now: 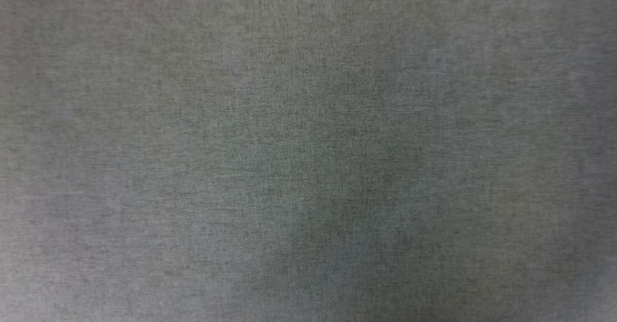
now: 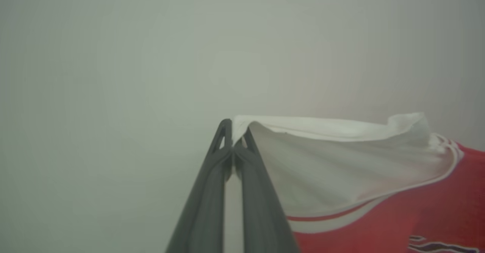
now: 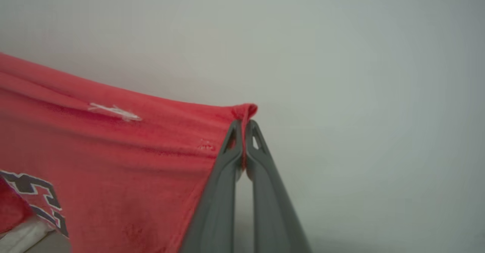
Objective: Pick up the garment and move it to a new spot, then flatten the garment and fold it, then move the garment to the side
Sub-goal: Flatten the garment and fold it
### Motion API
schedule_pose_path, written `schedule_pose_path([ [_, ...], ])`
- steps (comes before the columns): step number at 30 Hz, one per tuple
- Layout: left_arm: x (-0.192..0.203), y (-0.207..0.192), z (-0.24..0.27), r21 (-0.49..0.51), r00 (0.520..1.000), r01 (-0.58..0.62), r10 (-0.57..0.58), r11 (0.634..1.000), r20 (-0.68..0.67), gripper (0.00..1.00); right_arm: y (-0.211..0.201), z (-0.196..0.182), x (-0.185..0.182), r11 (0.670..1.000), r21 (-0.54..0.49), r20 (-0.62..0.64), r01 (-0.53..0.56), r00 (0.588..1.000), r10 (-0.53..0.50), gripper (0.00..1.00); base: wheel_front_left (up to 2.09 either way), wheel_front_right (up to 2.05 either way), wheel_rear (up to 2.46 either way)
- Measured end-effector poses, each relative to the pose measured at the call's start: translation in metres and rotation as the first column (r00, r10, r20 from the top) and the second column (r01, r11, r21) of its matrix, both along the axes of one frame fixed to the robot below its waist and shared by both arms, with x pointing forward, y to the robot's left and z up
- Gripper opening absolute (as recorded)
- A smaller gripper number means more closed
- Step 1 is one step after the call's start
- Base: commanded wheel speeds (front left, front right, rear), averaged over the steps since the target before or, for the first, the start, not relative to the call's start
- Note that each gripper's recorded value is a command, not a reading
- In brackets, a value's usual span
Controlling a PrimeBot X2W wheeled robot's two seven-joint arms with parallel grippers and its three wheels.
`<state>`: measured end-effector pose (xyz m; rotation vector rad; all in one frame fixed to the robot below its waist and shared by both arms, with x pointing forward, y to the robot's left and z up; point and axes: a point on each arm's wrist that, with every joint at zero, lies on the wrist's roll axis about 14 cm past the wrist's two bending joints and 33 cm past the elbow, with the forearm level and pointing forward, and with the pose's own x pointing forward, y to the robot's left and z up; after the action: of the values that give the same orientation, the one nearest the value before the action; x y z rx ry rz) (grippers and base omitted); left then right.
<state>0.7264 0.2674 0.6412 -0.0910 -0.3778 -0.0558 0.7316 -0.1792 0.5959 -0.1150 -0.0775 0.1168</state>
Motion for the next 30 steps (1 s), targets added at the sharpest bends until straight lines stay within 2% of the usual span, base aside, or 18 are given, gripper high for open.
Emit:
schedule_pose_path([
  [8,0.013,0.002,-0.071,-0.034,0.99,-0.011,0.006,0.999,-0.139,0.0,0.018,-0.063,0.013,0.999,0.024,-0.113,-0.027,0.993,0.03,0.0,0.0,0.0,0.0],
  [17,-0.024,0.006,-0.118,-0.149,0.962,-0.034,-0.007,0.988,-0.271,0.0,0.025,-0.108,-0.019,0.998,0.024,-0.245,-0.05,0.968,0.054,0.0,0.0,0.0,0.0],
  [18,-0.06,0.008,-0.138,-0.172,0.94,-0.04,-0.021,0.984,-0.34,0.0,0.021,-0.126,-0.051,0.998,0.037,-0.305,-0.054,0.95,0.063,0.0,0.0,0.0,0.0],
  [21,-0.081,0.008,-0.147,-0.18,0.928,-0.041,-0.03,0.983,-0.372,0.0,0.019,-0.131,-0.07,0.997,0.055,-0.324,-0.054,0.944,0.069,0.0,0.0,0.0,0.0],
  [22,-0.106,0.01,-0.155,-0.185,0.915,-0.045,-0.034,0.982,-0.403,0.0,0.017,-0.137,-0.091,0.996,0.069,-0.349,-0.053,0.934,0.074,0.0,0.0,0.0,0.0],
  [30,-0.222,0.026,-0.193,-0.21,0.851,-0.116,-0.012,0.971,-0.524,0.0,0.007,-0.156,-0.188,0.991,0.13,-0.44,-0.03,0.894,0.085,0.0,0.0,0.0,0.0],
])
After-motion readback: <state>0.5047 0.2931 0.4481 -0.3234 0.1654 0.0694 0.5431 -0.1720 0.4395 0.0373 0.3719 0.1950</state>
